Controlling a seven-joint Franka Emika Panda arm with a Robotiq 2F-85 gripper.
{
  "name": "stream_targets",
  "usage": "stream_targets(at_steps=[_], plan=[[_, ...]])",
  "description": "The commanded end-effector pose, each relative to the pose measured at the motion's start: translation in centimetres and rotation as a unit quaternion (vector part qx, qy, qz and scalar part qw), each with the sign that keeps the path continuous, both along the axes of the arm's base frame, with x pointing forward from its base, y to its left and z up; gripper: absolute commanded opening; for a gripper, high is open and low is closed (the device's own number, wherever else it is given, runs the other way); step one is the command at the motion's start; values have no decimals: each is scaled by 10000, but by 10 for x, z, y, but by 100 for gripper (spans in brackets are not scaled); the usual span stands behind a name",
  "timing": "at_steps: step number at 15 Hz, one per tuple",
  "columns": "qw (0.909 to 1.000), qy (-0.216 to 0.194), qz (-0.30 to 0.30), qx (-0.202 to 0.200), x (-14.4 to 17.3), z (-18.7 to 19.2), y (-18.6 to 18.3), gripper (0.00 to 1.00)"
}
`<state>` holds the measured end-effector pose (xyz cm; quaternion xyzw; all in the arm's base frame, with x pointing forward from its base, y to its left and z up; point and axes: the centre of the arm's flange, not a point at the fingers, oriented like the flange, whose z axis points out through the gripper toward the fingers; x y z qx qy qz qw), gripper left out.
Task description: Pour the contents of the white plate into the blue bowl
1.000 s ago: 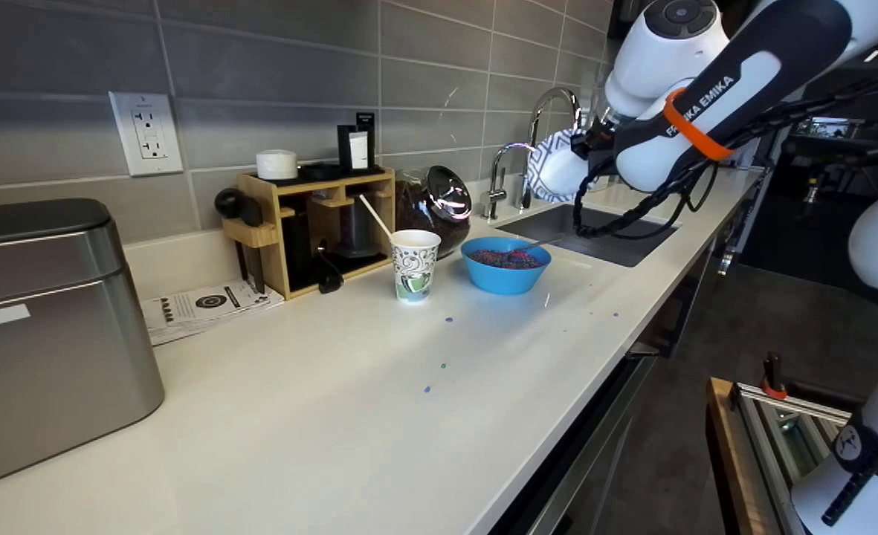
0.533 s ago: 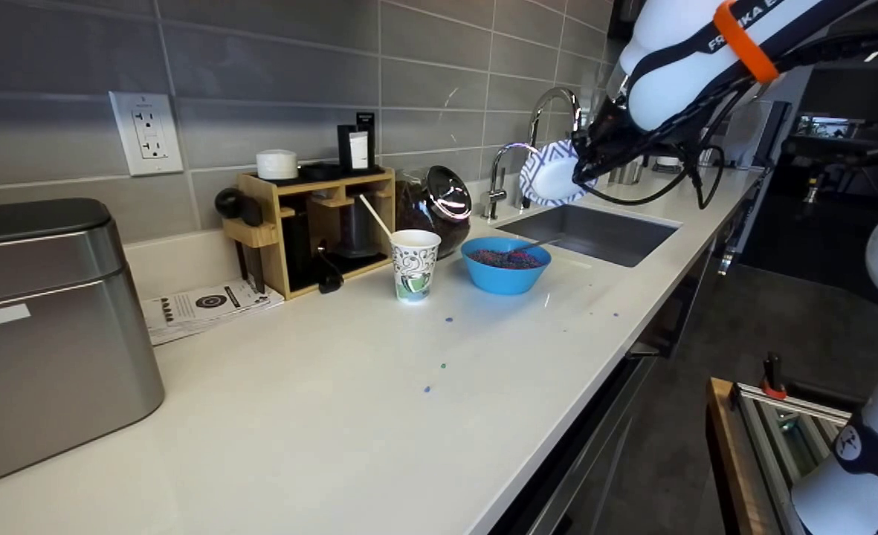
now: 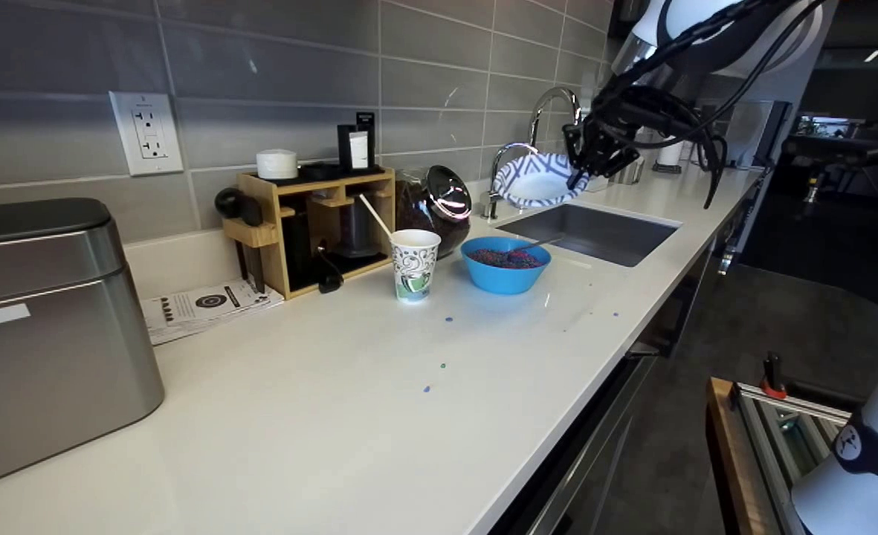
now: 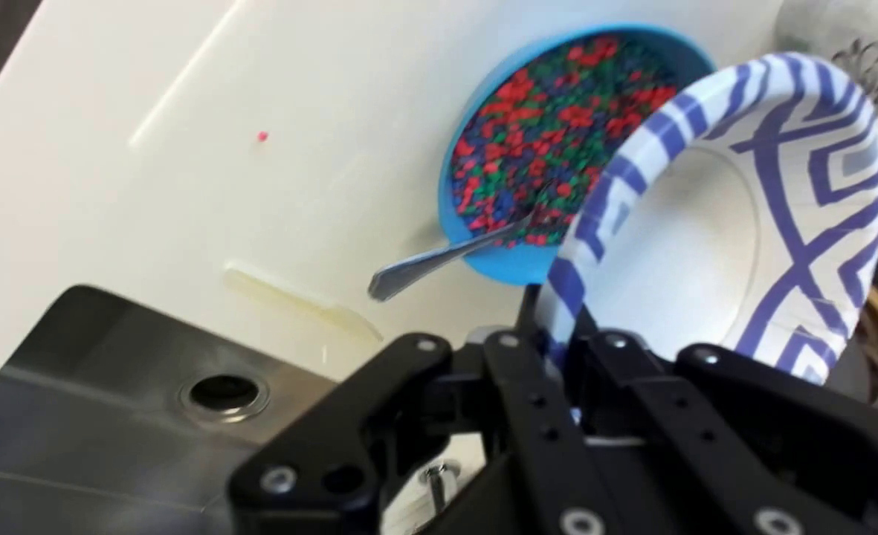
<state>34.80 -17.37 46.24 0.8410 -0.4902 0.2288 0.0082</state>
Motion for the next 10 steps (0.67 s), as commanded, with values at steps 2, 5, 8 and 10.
stream_targets(at_steps=[2,5,8,10], plan=[[9919,-51,707,1053,-4,-1,31,1],[9789,16,1213,1645,0,-2,58,1],[9600,184,1707,2210,5,-8,88,1],[9444,323,2000,2590,10,-14,112,1]])
